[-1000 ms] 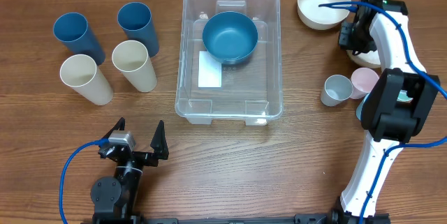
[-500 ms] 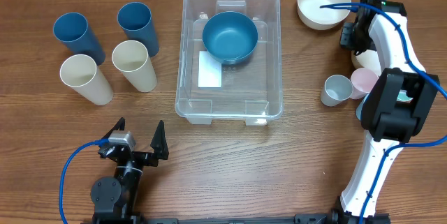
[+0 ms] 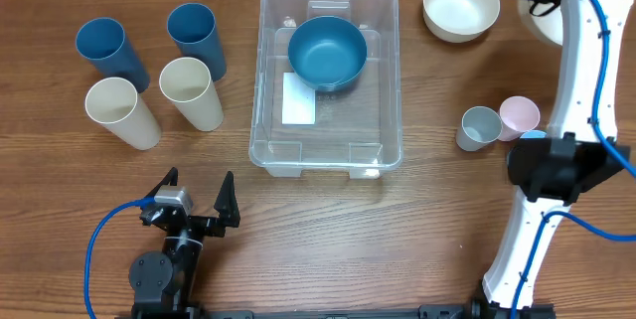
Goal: Pack container
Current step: 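Carry the cream bowl into the bin and nest it in the blue bowl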
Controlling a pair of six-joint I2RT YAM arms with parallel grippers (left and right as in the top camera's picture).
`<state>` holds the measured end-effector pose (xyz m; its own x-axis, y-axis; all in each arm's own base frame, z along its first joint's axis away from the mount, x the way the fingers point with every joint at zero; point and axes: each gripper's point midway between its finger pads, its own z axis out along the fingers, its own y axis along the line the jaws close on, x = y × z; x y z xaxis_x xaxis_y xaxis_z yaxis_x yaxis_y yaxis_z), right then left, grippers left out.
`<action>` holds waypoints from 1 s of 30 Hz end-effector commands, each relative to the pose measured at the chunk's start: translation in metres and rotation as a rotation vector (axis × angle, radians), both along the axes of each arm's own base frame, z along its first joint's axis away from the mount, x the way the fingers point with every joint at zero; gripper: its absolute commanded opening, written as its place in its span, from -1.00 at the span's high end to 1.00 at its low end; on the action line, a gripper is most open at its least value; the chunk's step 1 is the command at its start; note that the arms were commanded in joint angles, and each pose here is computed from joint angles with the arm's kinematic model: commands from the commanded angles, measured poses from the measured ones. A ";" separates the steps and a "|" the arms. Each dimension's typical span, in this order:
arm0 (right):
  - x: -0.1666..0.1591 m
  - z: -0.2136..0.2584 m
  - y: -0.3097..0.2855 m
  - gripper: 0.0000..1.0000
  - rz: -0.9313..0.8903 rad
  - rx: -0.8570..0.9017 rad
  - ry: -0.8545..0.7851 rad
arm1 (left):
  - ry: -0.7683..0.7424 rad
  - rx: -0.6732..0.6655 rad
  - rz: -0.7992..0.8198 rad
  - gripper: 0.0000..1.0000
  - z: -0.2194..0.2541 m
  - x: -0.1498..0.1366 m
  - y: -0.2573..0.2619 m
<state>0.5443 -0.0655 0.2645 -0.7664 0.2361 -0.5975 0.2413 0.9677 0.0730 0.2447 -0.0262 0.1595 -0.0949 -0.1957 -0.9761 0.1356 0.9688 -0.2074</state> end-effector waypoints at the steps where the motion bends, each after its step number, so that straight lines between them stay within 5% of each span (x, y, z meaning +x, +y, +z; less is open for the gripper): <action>1: -0.010 0.053 0.088 0.93 0.203 0.069 -0.113 | -0.006 0.020 0.000 -1.00 0.000 0.000 0.000; 6: -0.054 0.053 0.211 0.93 0.468 0.059 -0.043 | -0.006 0.020 0.000 -1.00 0.000 0.000 0.000; 13: -0.094 0.020 0.306 0.92 0.686 -0.061 0.051 | -0.006 0.020 0.000 -1.00 0.000 0.000 0.000; 22: -0.077 -0.066 0.341 0.93 0.852 -0.146 0.137 | -0.006 0.020 0.000 -1.00 0.000 0.000 0.000; 30: -0.066 -0.071 0.368 0.92 0.932 -0.169 0.045 | -0.006 0.020 0.000 -1.00 0.000 0.000 0.000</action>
<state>0.4772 0.2946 0.1791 -0.6736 -0.5508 -0.4928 -0.6099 0.7909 -0.0502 0.2447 -0.0262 0.1595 -0.0949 -0.1957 -0.9761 0.1359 0.9688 -0.2074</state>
